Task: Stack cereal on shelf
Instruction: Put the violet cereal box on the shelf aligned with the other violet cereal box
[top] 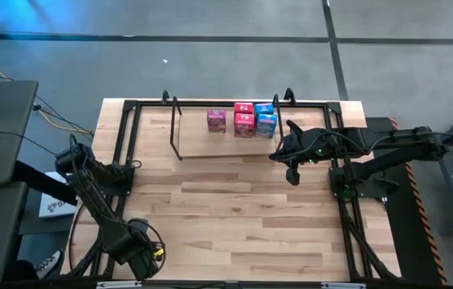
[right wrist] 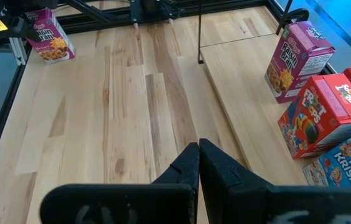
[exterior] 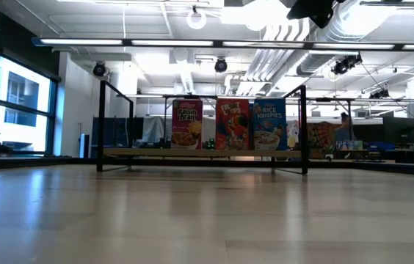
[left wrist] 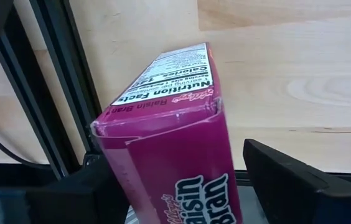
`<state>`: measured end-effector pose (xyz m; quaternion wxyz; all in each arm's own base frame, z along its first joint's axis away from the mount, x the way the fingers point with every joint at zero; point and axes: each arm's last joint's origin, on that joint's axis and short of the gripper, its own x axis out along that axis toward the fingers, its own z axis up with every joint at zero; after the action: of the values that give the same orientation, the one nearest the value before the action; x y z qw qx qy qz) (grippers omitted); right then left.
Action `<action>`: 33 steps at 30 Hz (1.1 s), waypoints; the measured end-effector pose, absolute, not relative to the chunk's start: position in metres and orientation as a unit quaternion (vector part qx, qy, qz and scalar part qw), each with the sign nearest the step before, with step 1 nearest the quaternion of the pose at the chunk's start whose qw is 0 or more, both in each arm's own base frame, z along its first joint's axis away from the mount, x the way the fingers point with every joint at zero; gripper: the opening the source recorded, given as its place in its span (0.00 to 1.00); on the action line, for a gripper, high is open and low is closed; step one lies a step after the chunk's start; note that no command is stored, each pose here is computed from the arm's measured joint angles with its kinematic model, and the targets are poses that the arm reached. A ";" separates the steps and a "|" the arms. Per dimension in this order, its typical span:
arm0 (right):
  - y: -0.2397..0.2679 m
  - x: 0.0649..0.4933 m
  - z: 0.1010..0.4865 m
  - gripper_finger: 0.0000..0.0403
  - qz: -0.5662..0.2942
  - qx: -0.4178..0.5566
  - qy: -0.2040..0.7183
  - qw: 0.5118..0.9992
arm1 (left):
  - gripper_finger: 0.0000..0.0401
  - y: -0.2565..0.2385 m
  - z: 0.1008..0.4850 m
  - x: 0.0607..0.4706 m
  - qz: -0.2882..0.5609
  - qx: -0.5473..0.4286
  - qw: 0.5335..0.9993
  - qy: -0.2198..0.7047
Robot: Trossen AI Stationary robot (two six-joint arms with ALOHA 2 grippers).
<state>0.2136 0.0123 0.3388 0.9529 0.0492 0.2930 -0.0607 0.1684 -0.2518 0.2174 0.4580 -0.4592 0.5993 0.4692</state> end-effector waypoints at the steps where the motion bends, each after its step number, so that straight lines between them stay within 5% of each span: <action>1: 0.012 0.214 0.339 0.00 -0.061 0.049 0.293 0.953 | 0.67 -0.252 0.217 0.168 0.469 -0.459 0.458 0.599; 16: 0.012 0.214 0.339 0.00 -0.065 0.048 0.292 0.953 | 0.40 -0.242 0.233 0.170 0.423 -0.457 0.484 0.615; 33: 0.012 0.214 0.339 0.00 -0.069 0.046 0.292 0.953 | 0.40 -0.111 0.307 0.221 0.172 -0.380 0.711 0.566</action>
<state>0.2136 0.0118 0.3389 0.9529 0.0464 0.2917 -0.0689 0.2209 -0.1107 0.3069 0.7114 -0.3797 0.5659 0.1717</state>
